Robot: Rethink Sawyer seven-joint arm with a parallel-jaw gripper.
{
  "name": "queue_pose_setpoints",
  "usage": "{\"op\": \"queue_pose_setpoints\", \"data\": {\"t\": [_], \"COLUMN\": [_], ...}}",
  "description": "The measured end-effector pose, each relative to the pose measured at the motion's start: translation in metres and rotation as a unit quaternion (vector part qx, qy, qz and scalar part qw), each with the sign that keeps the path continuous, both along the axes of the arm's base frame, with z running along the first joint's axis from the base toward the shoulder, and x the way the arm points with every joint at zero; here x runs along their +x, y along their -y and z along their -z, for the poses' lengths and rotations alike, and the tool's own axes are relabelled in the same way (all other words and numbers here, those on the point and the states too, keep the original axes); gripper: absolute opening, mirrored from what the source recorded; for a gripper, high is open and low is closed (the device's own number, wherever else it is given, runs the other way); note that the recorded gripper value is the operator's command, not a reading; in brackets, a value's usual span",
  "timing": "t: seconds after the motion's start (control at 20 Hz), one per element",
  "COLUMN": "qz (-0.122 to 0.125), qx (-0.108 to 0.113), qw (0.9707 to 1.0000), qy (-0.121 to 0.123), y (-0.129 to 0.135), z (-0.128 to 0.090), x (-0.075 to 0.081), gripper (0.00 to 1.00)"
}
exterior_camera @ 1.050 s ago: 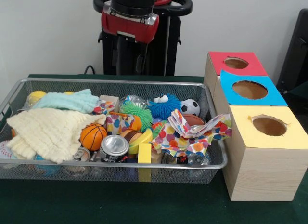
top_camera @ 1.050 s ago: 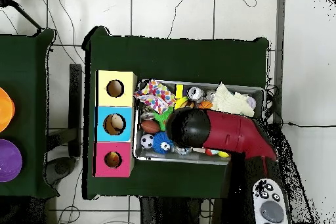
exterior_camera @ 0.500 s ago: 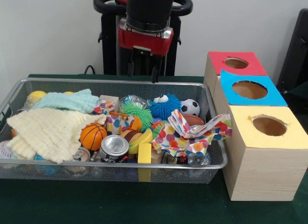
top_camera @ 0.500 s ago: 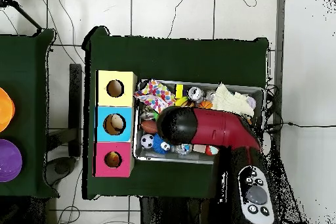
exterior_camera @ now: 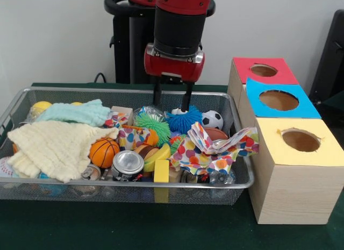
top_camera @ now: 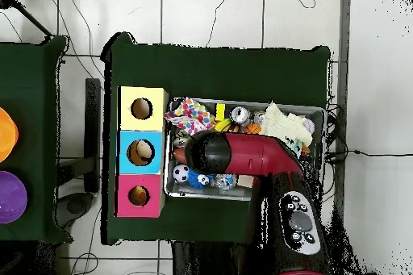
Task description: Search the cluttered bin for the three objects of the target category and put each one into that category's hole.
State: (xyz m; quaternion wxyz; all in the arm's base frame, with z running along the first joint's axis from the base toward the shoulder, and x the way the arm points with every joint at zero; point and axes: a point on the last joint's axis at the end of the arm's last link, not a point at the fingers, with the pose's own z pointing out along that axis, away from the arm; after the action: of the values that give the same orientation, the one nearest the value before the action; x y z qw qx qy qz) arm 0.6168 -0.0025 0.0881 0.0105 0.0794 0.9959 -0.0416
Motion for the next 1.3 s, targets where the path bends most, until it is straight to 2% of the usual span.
{"op": "queue_pose_setpoints", "data": {"t": [0.8,1.3], "qz": [-0.022,-0.035], "qx": [0.011,0.016], "qw": [0.9996,0.9992], "qy": [-0.015,0.004], "y": [-0.030,-0.049], "z": [0.031,0.053], "x": [-0.005,-0.003], "gripper": [1.00,1.00]}}
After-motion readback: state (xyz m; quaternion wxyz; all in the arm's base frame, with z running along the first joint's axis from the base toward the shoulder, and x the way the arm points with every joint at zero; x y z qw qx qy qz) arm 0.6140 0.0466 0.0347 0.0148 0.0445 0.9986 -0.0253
